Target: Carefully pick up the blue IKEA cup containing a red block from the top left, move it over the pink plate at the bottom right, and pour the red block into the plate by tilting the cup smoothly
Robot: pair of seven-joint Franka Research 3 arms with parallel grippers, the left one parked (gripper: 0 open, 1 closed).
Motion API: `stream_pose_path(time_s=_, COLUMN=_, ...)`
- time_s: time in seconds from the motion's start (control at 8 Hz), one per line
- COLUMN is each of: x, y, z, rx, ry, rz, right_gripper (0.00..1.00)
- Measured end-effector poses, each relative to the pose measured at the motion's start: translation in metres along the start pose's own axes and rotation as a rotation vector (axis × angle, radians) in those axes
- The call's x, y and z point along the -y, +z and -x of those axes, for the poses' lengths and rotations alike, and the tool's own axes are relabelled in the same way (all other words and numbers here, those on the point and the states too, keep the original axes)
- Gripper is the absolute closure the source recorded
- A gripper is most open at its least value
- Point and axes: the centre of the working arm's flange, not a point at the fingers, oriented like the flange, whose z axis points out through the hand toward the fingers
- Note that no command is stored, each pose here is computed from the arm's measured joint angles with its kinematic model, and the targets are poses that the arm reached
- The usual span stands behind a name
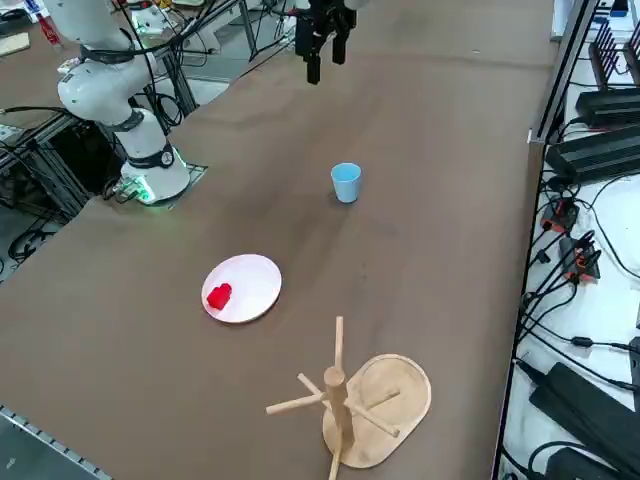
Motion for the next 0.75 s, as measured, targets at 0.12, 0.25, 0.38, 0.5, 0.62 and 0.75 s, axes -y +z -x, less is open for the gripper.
stream_pose_path(time_s=0.12, x=-0.004, y=0.000, z=-0.001, rx=-0.003, ry=0.005, rz=-0.001, right_gripper=0.00)
stream_pose_path(time_s=0.25, x=-0.008, y=-0.001, z=-0.003, rx=-0.008, ry=0.011, rz=-0.002, right_gripper=0.00)
stream_pose_path(time_s=0.38, x=-0.009, y=-0.002, z=-0.004, rx=-0.015, ry=0.012, rz=-0.004, right_gripper=0.00)
stream_pose_path(time_s=0.5, x=-0.009, y=-0.004, z=-0.004, rx=-0.018, ry=0.014, rz=-0.020, right_gripper=0.00)
stream_pose_path(time_s=0.62, x=-0.009, y=-0.007, z=-0.002, rx=-0.022, ry=0.015, rz=-0.042, right_gripper=0.00)
stream_pose_path(time_s=0.75, x=-0.011, y=-0.013, z=-0.001, rx=-0.032, ry=0.013, rz=-0.048, right_gripper=0.00)
